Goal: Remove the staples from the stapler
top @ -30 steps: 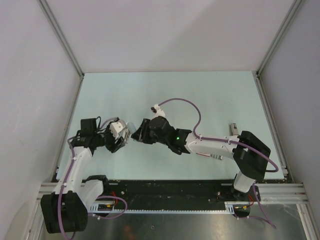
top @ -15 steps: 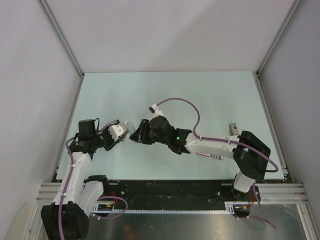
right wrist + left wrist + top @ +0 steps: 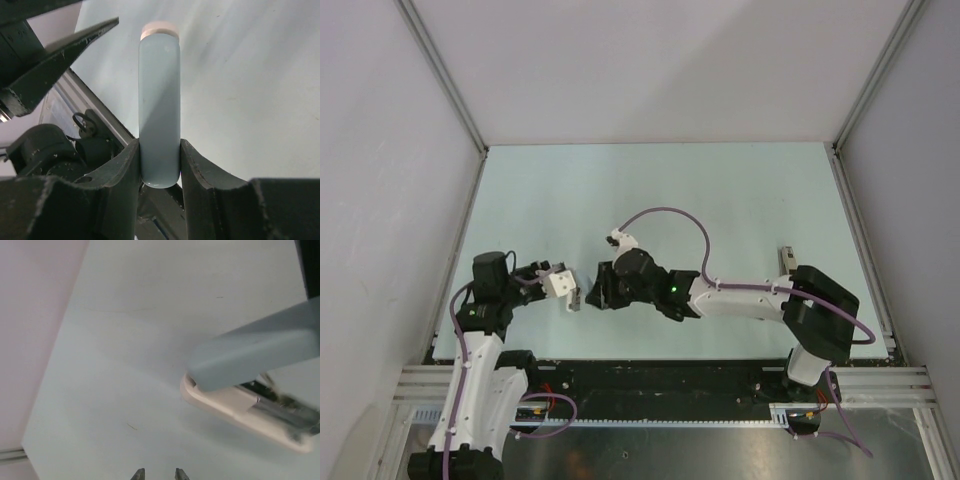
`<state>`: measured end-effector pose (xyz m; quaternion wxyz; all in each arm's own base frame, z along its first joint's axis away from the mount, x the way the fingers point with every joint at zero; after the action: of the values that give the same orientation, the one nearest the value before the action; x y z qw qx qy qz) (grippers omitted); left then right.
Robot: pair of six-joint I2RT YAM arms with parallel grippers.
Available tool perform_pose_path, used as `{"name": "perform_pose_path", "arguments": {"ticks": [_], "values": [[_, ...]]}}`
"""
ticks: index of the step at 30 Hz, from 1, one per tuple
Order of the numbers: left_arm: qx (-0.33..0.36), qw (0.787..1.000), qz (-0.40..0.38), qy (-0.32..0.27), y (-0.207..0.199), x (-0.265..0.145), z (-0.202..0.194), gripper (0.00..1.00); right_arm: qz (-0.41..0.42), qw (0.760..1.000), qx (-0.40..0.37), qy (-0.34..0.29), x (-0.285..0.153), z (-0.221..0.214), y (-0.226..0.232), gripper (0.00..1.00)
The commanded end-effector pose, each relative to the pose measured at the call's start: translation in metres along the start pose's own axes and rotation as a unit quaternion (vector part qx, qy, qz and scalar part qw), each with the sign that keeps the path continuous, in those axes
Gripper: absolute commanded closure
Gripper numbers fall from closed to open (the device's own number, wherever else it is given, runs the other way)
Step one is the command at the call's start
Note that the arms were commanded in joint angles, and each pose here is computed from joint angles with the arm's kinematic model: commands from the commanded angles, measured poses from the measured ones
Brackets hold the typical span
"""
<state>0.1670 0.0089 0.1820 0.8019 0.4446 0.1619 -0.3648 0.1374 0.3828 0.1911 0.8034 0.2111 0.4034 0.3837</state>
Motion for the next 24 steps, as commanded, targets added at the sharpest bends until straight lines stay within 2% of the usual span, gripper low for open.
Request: {"name": "perform_pose_path", "arguments": {"ticks": [1,5,9,11,13,18,24], "values": [[0.037,0.999,0.018,-0.019,0.004,-0.002,0.008,0.65,0.021,0.999,-0.034,-0.032,0.0,0.0,0.013,1.0],[-0.048,0.998,0.016,-0.039,0.011,-0.005,0.021,0.58,0.017,0.998,-0.025,-0.061,0.001,0.006,0.016,1.0],[-0.141,0.988,-0.018,-0.061,0.014,-0.005,0.033,0.38,0.006,0.995,-0.021,-0.101,-0.002,0.016,0.018,1.0],[-0.175,0.981,-0.045,-0.074,0.014,-0.005,0.039,0.26,-0.01,0.992,-0.02,-0.122,-0.004,0.022,0.016,1.0],[-0.196,0.974,-0.067,-0.089,0.014,-0.005,0.044,0.19,-0.025,0.99,-0.018,-0.139,-0.007,0.028,0.014,1.0],[-0.217,0.964,-0.104,-0.117,0.013,-0.006,0.052,0.11,-0.039,0.985,-0.014,-0.165,-0.015,0.044,0.009,1.0],[-0.222,0.96,-0.135,-0.106,0.003,0.002,0.045,0.1,-0.03,0.982,-0.01,-0.184,-0.027,0.056,0.014,1.0]]}}
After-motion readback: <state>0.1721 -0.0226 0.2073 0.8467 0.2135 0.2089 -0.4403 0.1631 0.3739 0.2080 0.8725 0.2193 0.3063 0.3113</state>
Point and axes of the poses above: each gripper's point midway between its finger pads, its own x axis out along the fingers, its own y axis along the line the jaws close on, z = x × y, the point moved 10 cm from there along -x, back along the fingers
